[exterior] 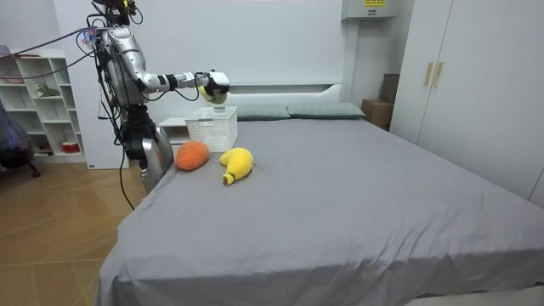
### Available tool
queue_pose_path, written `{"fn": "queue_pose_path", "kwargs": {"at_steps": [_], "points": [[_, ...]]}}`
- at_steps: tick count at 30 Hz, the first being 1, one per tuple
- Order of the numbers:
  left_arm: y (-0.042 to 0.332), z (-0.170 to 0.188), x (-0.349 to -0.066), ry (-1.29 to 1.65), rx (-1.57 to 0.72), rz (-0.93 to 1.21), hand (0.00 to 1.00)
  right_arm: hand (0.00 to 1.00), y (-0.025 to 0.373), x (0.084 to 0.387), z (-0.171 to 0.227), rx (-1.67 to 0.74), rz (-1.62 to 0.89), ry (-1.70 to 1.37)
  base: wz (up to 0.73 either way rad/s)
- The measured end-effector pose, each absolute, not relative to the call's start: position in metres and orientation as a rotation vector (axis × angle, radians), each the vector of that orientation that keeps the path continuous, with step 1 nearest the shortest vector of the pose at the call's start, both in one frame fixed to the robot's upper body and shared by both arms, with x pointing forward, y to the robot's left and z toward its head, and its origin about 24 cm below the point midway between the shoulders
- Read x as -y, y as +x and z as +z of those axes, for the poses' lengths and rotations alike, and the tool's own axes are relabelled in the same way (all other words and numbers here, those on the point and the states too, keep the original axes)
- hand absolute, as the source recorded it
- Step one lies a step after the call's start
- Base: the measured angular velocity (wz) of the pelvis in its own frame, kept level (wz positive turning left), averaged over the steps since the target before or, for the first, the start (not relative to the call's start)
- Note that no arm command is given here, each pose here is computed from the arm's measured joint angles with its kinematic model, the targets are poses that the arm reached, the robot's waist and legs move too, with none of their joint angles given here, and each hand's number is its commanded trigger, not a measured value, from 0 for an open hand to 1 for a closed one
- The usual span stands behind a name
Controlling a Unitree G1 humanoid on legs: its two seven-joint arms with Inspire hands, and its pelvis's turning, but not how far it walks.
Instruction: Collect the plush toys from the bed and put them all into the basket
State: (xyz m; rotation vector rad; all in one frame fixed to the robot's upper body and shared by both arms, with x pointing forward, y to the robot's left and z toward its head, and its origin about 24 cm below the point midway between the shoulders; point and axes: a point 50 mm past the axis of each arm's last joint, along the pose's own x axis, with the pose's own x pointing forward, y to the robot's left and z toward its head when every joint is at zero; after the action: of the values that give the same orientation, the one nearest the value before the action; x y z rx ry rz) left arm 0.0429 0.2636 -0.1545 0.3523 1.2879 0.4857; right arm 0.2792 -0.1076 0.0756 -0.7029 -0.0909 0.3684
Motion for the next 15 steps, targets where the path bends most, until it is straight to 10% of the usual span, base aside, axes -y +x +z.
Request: {"fn": "queue_pose_path", "kwargs": {"at_steps": [1,4,15], "points": [[0.044,-0.155,-0.263,0.352,-1.289,0.485,0.0,0.73,0.279,0.106,0.072,0.079,0.378,-0.705,0.0],[0.051,-0.154,-0.263,0.353,-1.276,0.478,0.0,0.0,0.28,0.107,0.061,0.03,0.382,-0.707,0.18],[0.061,-0.154,-0.26,0.367,-1.277,0.456,0.0,0.0,0.28,0.105,0.035,-0.103,0.415,-0.727,0.07]]}}
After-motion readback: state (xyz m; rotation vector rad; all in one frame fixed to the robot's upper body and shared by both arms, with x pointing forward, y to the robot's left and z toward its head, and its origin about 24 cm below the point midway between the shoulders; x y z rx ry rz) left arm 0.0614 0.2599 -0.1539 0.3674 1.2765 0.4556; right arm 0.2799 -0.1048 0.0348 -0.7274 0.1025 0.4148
